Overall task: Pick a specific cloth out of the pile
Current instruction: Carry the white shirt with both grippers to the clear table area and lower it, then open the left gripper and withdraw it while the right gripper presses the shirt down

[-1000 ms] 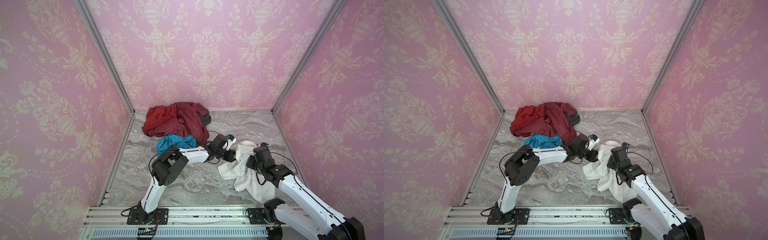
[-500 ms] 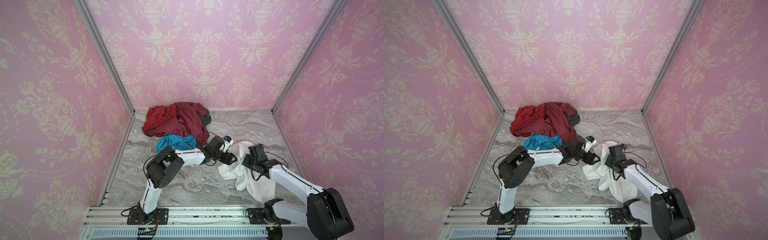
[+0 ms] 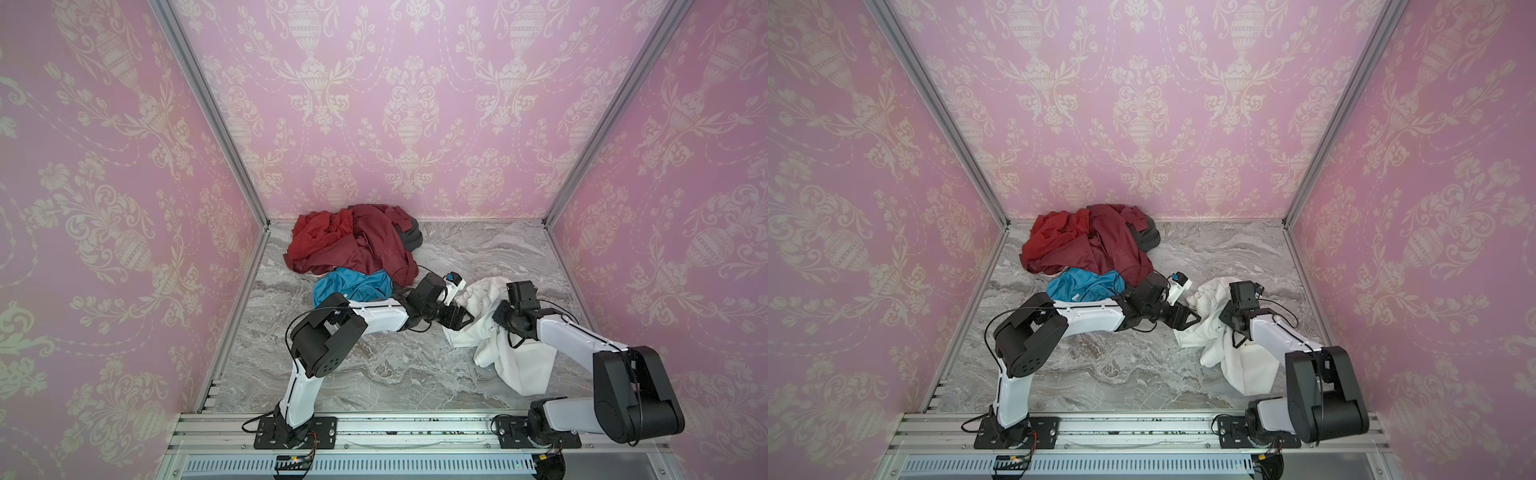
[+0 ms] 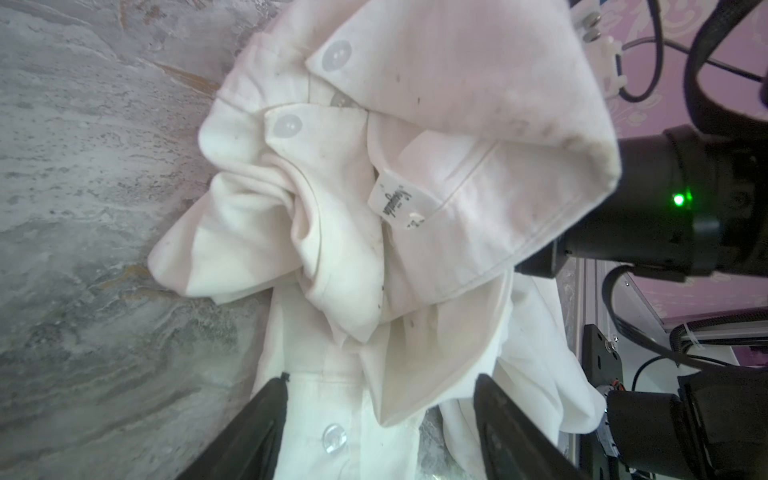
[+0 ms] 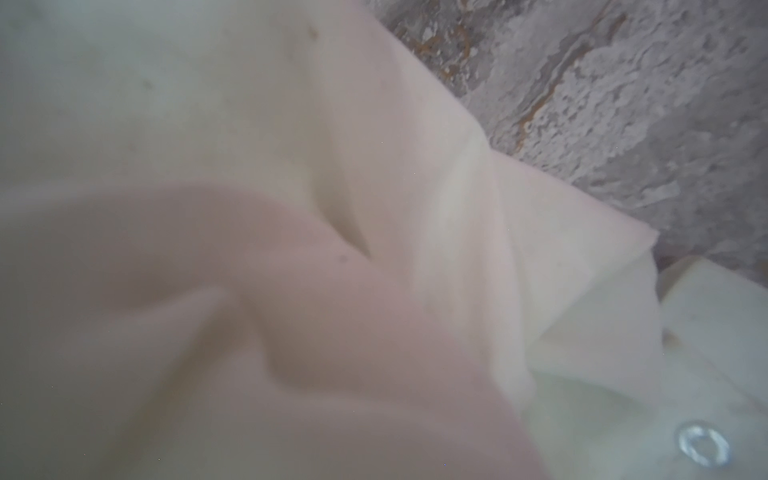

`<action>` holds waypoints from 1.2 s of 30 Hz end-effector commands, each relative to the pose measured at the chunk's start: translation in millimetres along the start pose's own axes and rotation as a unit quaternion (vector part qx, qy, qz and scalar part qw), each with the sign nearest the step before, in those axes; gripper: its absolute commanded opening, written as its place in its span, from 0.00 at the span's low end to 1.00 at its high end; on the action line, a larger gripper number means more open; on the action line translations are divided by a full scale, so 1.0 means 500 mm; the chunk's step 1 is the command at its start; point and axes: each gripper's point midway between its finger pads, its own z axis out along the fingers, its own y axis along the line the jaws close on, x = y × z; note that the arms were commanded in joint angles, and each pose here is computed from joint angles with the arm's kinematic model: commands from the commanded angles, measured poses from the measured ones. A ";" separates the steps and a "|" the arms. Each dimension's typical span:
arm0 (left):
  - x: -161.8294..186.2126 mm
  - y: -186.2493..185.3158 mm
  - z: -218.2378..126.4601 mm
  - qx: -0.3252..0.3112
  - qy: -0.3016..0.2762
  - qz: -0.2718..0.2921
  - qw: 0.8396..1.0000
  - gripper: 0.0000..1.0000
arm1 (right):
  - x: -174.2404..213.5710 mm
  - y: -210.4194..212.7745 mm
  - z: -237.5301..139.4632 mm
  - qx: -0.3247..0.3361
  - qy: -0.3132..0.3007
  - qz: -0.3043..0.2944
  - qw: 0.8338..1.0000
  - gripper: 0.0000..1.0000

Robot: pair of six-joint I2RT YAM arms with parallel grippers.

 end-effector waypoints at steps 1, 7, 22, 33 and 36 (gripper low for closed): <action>-0.050 -0.031 -0.028 0.014 -0.031 0.009 0.999 0.73 | -0.035 -0.018 0.004 0.004 -0.004 0.012 1.000 0.21; -0.087 -0.042 -0.073 0.005 -0.063 0.014 0.998 0.75 | -0.097 -0.062 0.002 0.020 -0.022 0.046 0.999 0.22; -0.136 -0.048 -0.152 -0.010 -0.107 0.015 0.994 0.75 | -0.134 -0.177 -0.029 0.077 -0.050 0.069 0.993 0.28; -0.136 -0.049 -0.157 -0.009 -0.111 0.006 0.994 0.75 | -0.157 -0.233 -0.032 0.103 -0.068 0.110 0.986 0.34; -0.134 -0.044 -0.159 -0.014 -0.113 0.004 0.994 0.75 | -0.162 -0.252 -0.032 0.109 -0.069 0.125 0.984 0.35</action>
